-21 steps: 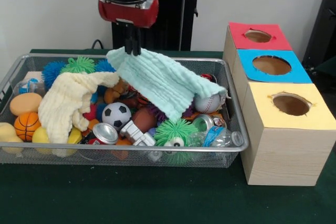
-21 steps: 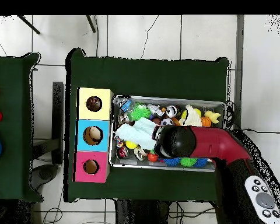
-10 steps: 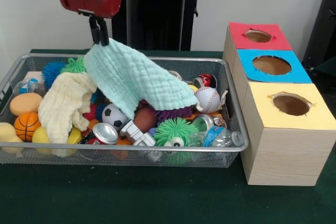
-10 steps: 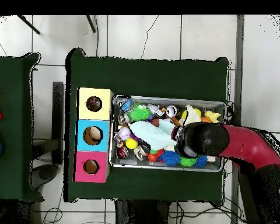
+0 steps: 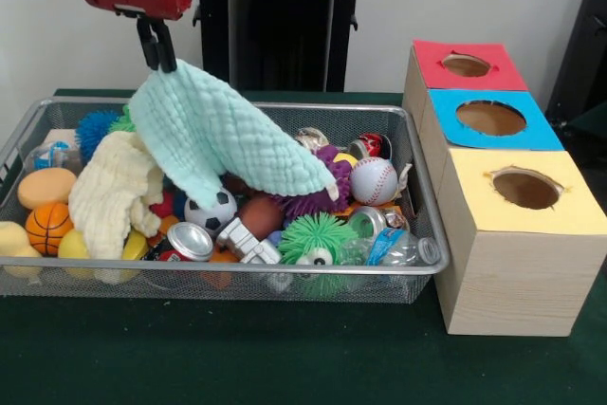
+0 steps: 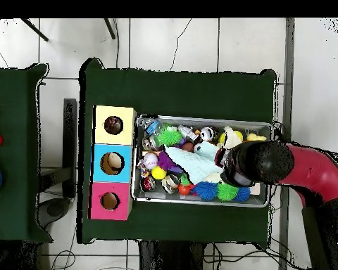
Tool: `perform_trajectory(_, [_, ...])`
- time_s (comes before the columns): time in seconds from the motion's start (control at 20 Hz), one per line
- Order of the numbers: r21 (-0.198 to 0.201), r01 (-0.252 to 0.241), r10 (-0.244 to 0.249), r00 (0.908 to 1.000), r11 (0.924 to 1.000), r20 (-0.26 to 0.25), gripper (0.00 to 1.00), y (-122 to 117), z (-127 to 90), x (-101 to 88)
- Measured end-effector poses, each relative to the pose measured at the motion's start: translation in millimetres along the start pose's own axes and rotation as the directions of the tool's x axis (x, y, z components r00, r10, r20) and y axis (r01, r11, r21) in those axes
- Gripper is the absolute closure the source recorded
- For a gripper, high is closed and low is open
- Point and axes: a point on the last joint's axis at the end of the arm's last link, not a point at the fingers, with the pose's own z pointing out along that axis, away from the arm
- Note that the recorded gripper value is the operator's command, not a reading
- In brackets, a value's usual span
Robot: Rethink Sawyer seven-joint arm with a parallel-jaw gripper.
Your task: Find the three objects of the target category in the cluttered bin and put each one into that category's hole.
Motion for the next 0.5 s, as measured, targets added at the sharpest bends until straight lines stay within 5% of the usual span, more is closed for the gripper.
perform_trajectory(0.5, [0.024, 0.052, -0.05, 0.9977, 0.9984, -0.045, 1.0, -4.5, -47.1, -2.6])
